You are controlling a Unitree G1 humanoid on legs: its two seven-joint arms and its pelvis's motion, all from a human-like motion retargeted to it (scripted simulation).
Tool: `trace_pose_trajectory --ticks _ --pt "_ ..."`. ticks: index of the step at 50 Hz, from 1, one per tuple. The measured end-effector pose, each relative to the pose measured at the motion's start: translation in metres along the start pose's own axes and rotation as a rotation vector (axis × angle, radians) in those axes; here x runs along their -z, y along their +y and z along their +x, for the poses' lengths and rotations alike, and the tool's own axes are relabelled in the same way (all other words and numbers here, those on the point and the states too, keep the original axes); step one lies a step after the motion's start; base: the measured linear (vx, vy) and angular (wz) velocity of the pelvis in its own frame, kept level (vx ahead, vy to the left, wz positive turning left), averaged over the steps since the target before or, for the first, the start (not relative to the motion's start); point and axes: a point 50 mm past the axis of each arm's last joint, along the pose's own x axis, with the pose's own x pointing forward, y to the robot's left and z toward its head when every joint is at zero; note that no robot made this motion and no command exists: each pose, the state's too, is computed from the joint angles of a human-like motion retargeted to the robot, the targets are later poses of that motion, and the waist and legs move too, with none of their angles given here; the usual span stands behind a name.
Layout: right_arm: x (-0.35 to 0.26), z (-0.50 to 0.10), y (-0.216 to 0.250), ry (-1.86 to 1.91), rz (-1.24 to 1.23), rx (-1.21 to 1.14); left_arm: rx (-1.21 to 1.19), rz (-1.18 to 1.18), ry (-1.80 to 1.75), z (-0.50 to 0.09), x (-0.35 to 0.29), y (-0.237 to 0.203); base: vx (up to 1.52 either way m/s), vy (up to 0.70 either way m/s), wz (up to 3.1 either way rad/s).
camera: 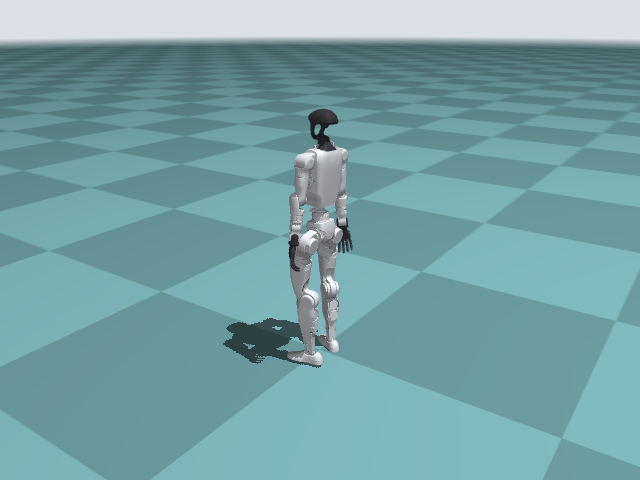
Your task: Upper body actions
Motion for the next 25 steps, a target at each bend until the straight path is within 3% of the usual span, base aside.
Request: trace_pose_trajectory --ticks 25 --pt "0.022 -0.001 0.004 0.079 0.007 -0.049 0.013 0.092 -0.002 -0.001 0.008 -0.021 0.00 -0.01 -0.03"
